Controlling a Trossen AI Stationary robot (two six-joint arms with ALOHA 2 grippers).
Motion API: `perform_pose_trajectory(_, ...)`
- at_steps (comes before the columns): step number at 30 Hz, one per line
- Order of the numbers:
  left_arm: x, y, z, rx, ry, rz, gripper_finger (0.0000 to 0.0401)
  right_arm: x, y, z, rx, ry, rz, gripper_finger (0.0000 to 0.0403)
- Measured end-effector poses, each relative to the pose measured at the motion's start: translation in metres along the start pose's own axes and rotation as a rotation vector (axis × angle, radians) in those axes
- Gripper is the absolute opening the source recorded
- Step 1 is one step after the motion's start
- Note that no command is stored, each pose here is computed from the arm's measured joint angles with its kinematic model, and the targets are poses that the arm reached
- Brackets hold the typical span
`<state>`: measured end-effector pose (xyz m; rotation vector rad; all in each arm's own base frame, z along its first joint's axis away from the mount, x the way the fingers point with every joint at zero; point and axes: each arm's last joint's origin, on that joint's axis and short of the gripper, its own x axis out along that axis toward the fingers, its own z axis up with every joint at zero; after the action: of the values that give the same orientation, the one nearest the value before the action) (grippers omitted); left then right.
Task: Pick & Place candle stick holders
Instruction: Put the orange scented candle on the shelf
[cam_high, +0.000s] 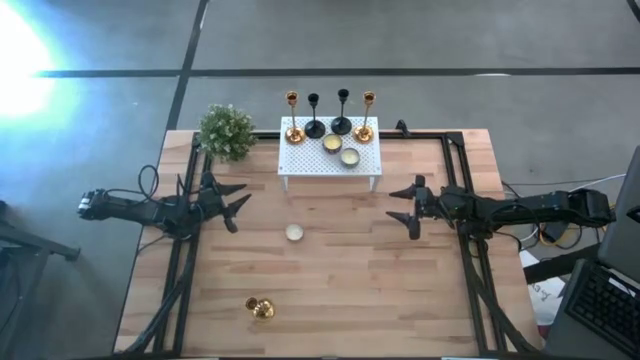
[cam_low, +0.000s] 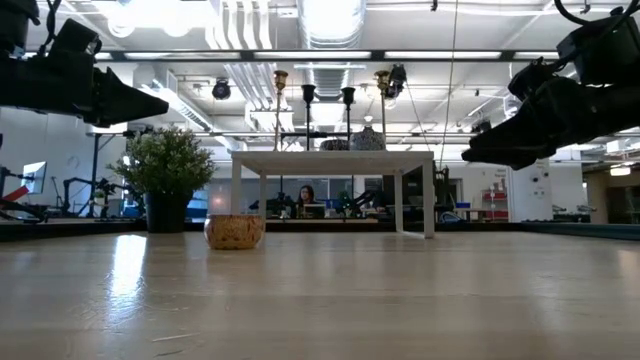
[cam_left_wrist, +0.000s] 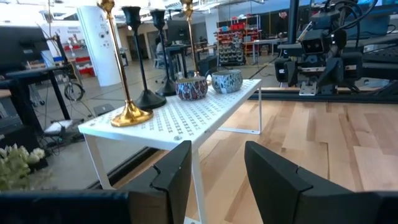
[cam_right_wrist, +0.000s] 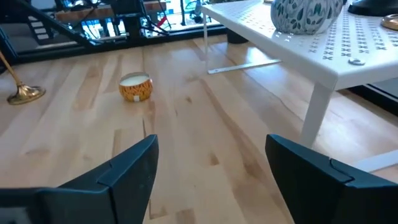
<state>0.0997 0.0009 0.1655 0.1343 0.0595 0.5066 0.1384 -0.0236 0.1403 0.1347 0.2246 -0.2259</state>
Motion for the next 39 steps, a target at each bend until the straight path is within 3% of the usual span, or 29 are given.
perform_pose_trajectory(6, 0.000, 0.001, 0.004, -0.010, -0.038, 0.006, 0.0154, 0.000, 0.000, 0.000, -0.002, -0.001, 0.000, 0.0302)
perform_pose_trajectory(10, 0.000, -0.001, 0.005, -0.117, -0.044, -0.052, 0.0154, 0.000, 0.000, 0.000, -0.003, -0.001, 0.001, 0.0308)
perform_pose_trajectory(14, -0.003, -0.001, 0.020, -0.082, -0.003, -0.186, 0.0154, 0.000, 0.000, 0.000, -0.002, -0.001, 0.001, 0.0313)
perform_pose_trajectory(17, -0.007, 0.004, 0.042, -0.072, 0.117, -0.220, 0.0154, 0.000, 0.000, 0.000, -0.003, -0.001, 0.002, 0.0316)
perform_pose_trajectory(22, -0.008, 0.012, 0.102, -0.020, 0.280, -0.230, 0.0154, 0.000, 0.000, 0.000, -0.003, 0.000, 0.002, 0.0312)
perform_pose_trajectory(28, 0.016, -0.001, 0.164, 0.043, 0.475, -0.265, 0.0154, 0.000, 0.000, 0.000, -0.002, 0.000, 0.002, 0.0302)
perform_pose_trajectory(32, 0.038, -0.018, 0.189, 0.136, 0.661, -0.286, 0.0170, 0.000, 0.000, 0.000, -0.003, 0.000, 0.002, 0.0297)
perform_pose_trajectory(39, 0.085, -0.050, 0.204, 0.307, 0.903, -0.203, 0.0256, 0.000, 0.000, 0.000, -0.003, -0.001, 0.002, 0.0305)
